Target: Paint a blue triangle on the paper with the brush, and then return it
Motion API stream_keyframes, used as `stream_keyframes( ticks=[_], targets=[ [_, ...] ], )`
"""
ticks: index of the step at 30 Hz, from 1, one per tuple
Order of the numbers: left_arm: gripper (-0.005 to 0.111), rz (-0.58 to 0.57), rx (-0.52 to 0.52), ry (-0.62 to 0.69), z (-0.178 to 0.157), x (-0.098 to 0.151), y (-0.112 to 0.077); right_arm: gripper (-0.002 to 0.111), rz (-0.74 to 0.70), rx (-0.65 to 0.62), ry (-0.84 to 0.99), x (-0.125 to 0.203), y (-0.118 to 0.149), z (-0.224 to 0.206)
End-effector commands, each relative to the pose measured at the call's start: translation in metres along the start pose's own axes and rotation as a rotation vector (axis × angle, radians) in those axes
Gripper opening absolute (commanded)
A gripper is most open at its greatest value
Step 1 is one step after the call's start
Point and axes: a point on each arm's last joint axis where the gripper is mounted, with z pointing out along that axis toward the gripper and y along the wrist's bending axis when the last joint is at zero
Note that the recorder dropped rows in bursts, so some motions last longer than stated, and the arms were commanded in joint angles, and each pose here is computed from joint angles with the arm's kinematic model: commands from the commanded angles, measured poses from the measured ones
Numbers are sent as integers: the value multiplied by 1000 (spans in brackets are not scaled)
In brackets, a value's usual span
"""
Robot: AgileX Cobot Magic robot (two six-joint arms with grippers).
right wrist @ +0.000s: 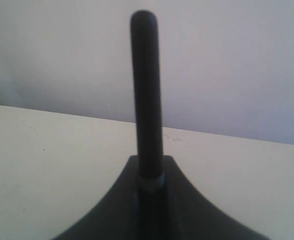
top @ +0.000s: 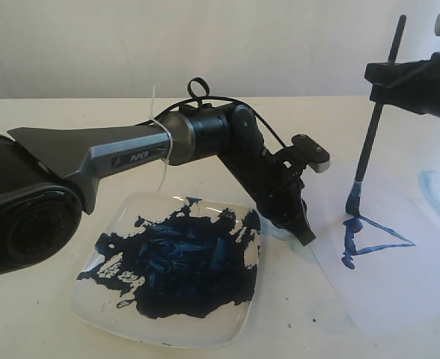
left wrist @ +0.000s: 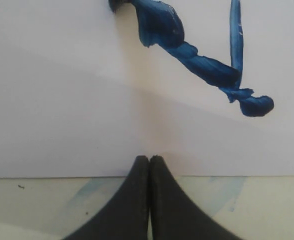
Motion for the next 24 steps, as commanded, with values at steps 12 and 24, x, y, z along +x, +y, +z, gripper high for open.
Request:
stream_keyframes(
  ticks=[12, 24],
  targets=[
    [0, 7, 19, 37, 3, 5, -1, 0, 50, -36, 54, 7, 1, -2],
    [0, 7, 19, 37, 3, 5, -1, 0, 88, -69, 95, 7, 5, -4]
  ],
)
